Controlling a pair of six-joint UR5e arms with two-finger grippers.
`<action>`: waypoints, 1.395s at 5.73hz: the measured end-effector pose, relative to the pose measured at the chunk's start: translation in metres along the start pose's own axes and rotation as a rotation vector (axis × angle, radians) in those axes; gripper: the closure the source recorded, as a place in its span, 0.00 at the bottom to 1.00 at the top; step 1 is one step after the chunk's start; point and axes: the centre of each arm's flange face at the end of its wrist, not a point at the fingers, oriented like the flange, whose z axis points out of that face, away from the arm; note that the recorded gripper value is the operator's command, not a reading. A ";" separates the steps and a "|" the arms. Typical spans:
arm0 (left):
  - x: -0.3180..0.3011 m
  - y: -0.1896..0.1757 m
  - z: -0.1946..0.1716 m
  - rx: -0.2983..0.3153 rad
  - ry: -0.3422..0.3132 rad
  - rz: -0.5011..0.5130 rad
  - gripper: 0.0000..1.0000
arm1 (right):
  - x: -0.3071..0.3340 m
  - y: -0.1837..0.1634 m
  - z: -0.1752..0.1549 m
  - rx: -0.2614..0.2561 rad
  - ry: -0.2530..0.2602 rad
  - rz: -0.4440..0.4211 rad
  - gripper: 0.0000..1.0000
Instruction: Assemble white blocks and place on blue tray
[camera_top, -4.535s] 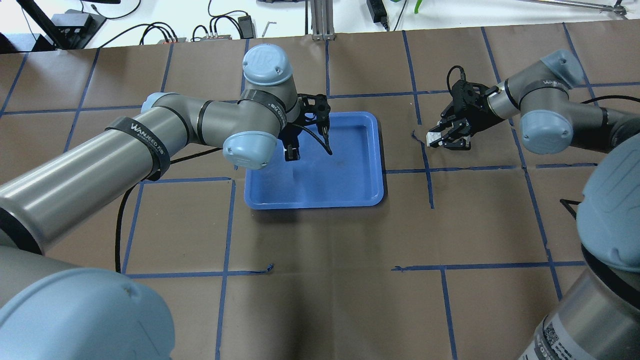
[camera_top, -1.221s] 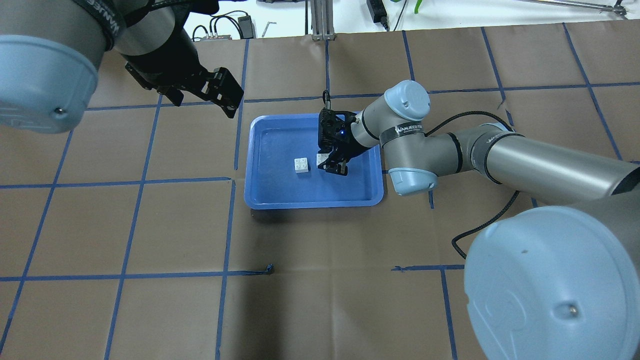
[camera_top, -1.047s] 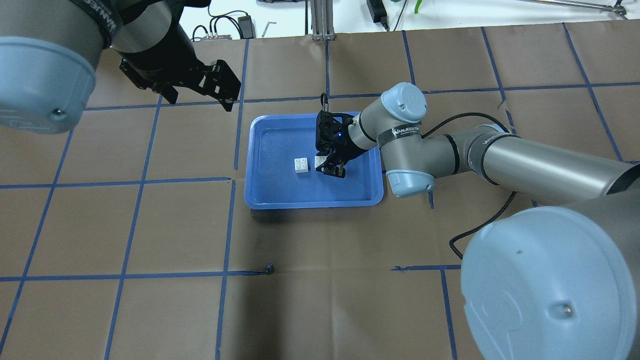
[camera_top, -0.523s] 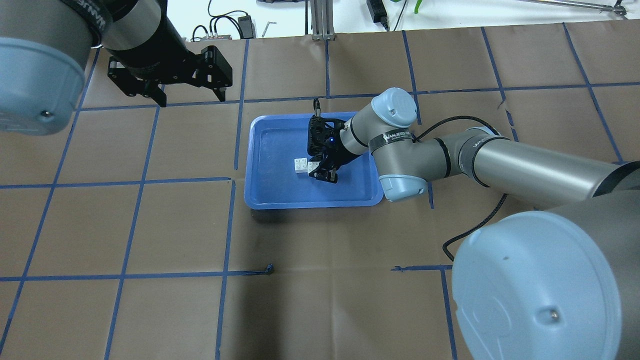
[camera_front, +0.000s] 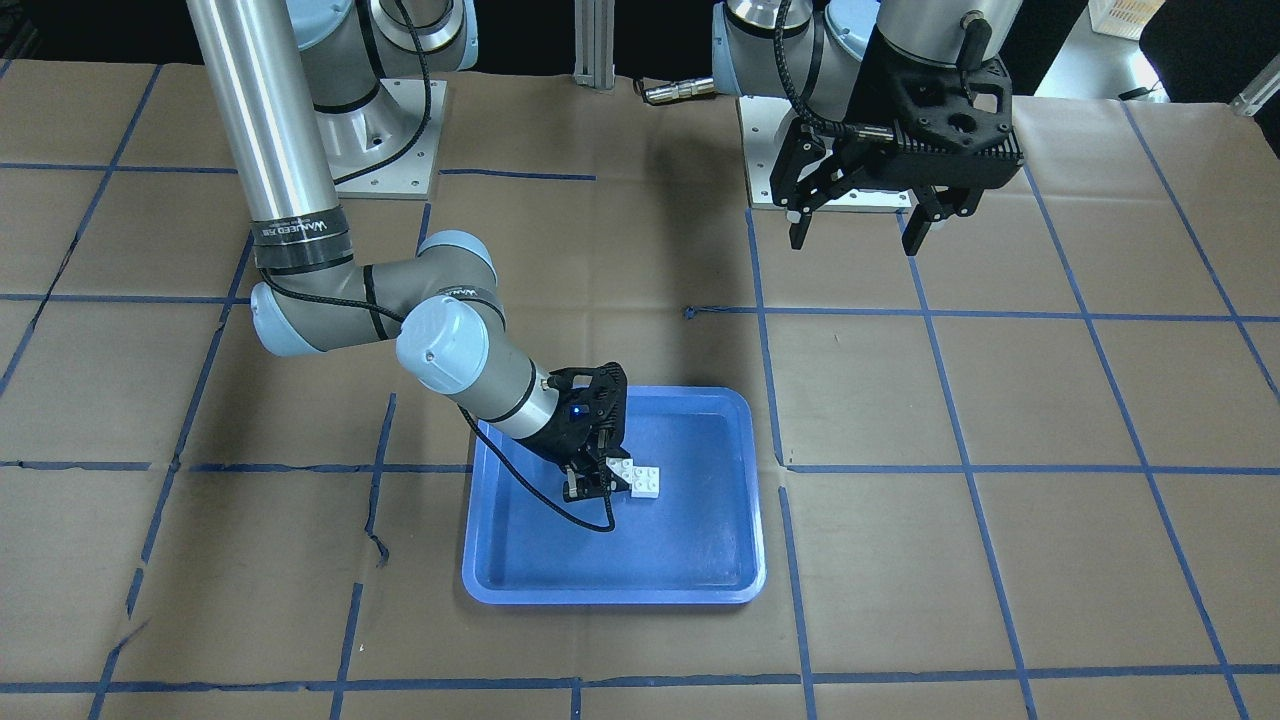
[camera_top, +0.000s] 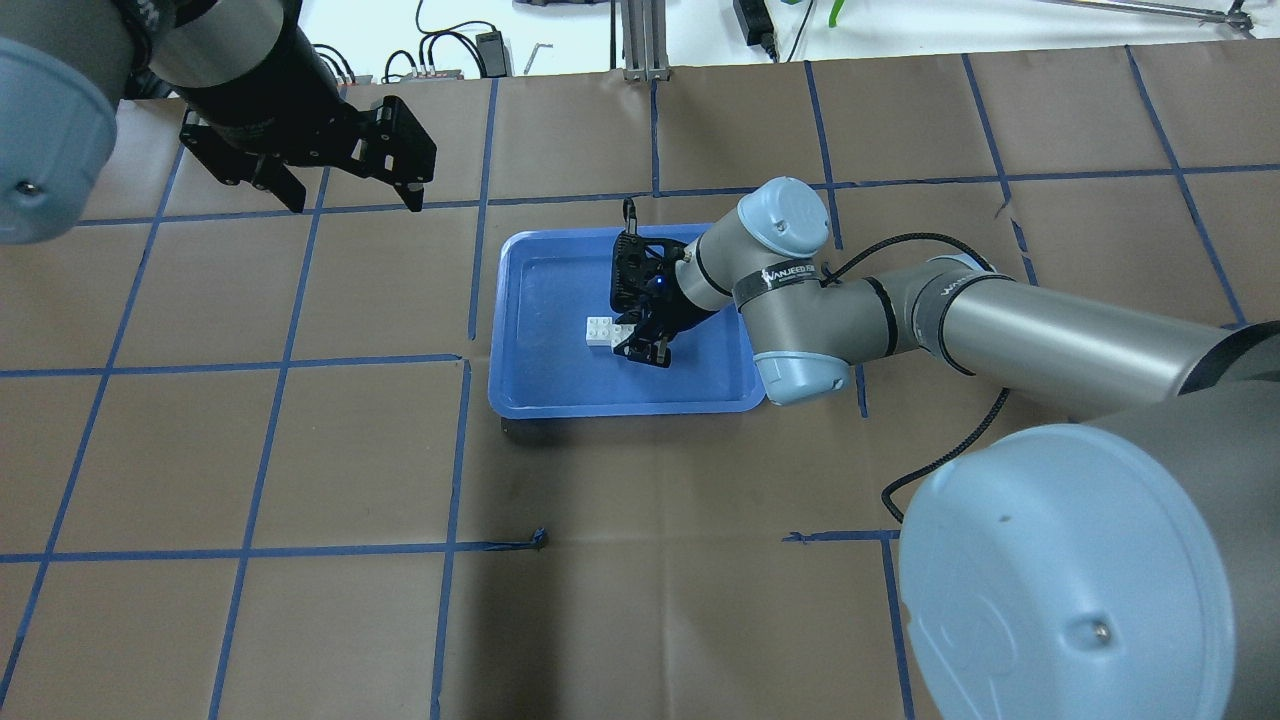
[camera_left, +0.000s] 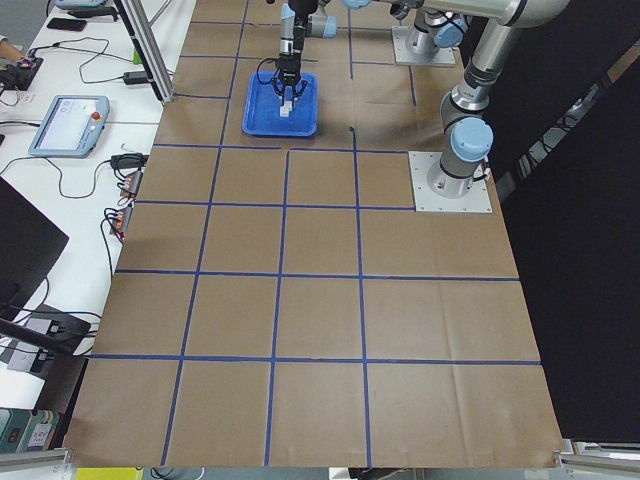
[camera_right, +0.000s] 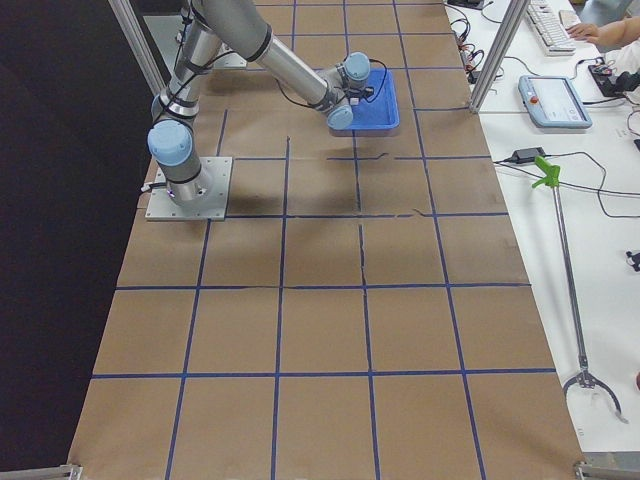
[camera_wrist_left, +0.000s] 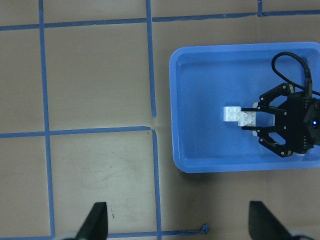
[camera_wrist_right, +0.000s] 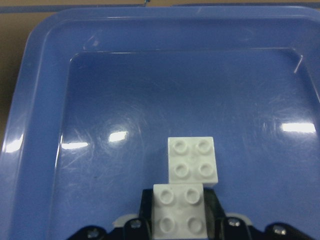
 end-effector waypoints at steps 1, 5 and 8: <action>0.000 0.000 0.001 -0.002 0.001 0.004 0.00 | 0.001 -0.001 -0.001 0.001 0.003 0.006 0.77; -0.001 0.000 0.003 -0.004 -0.002 0.001 0.00 | 0.004 -0.001 -0.002 0.008 0.030 0.017 0.77; -0.001 0.001 0.003 -0.002 -0.001 -0.001 0.00 | 0.002 0.000 -0.001 0.008 0.030 0.025 0.62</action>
